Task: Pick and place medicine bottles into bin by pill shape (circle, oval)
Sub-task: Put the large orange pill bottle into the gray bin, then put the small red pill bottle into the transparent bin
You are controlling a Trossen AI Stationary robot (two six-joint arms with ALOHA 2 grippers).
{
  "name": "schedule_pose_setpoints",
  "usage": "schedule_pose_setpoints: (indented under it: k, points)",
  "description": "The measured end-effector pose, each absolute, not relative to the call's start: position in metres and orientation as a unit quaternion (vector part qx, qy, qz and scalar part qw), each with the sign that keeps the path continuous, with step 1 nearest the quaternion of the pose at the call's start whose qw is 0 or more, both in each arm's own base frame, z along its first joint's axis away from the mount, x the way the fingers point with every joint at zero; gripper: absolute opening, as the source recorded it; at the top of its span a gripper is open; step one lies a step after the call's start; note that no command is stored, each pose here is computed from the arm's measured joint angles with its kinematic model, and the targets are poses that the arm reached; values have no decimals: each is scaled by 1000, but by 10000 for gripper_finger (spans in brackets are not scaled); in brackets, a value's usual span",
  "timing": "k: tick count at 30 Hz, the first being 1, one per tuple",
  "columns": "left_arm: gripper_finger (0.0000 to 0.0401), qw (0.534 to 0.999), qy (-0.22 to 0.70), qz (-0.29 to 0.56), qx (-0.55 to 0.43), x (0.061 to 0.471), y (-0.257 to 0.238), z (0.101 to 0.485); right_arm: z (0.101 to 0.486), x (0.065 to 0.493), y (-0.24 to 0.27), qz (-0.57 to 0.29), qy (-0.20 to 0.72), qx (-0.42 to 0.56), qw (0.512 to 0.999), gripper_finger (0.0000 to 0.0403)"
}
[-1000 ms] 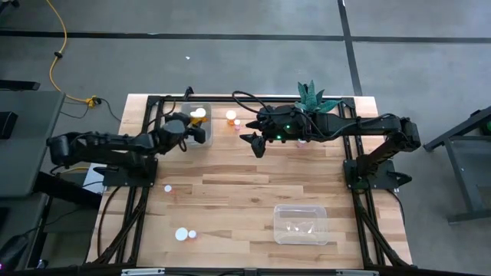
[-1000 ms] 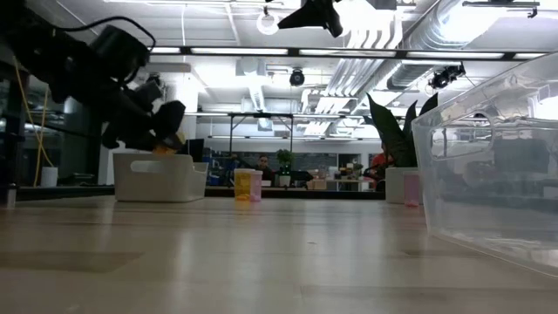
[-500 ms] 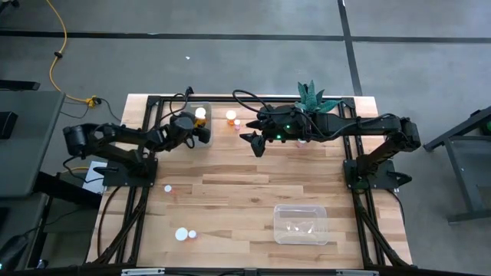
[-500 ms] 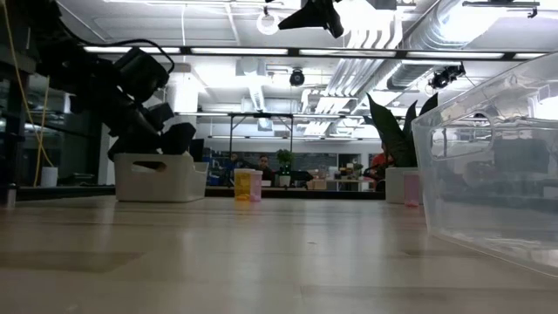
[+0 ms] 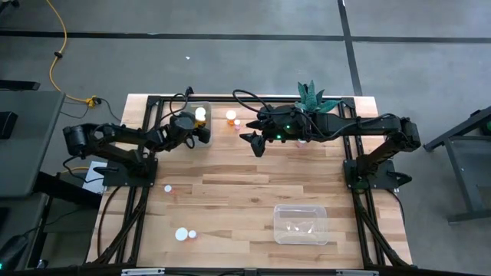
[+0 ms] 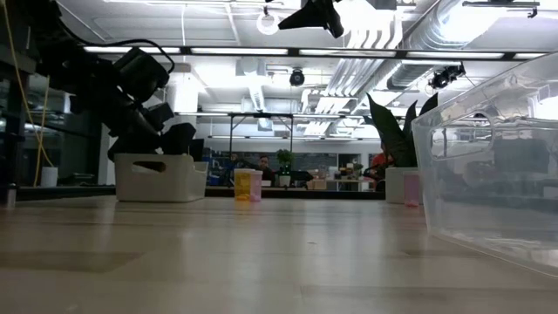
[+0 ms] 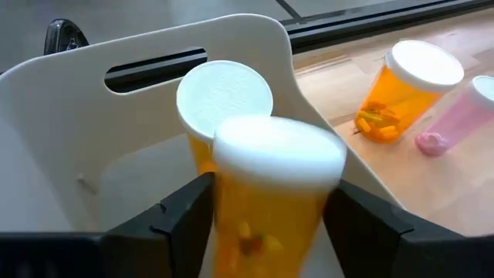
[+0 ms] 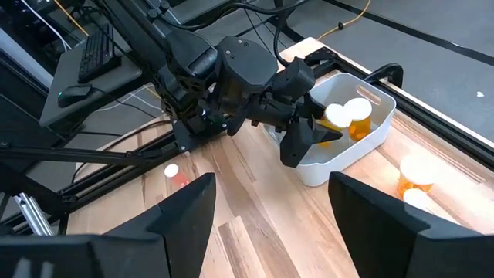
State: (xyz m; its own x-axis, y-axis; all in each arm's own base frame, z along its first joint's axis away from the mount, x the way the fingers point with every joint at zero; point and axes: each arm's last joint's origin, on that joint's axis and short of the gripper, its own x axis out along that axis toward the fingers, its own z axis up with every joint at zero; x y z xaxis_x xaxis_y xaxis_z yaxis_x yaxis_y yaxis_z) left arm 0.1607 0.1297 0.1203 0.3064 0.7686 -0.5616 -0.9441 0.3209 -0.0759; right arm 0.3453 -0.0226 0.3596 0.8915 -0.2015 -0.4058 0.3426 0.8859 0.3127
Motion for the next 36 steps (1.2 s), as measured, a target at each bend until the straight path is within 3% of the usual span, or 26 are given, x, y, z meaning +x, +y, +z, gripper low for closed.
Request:
schedule_pose_setpoints:
  k: [8, 21, 28, 36]
  points:
    - [272, 795, 203, 531, -210, 158, 127, 129, 360, 345, -23, -143, 184, 191, 953, 245]
    - [278, 839, 124, 475, -235, 147, 115, 169, 360, 345, -23, -143, 184, 191, 953, 245]
    - [278, 872, 62, 439, -209, 149, 114, 215, 360, 345, -23, -141, 185, 183, 955, 245]
    - [278, 949, 29, 286, -130, 172, 88, 300, 374, 323, -19, -129, 202, 134, 962, 245]
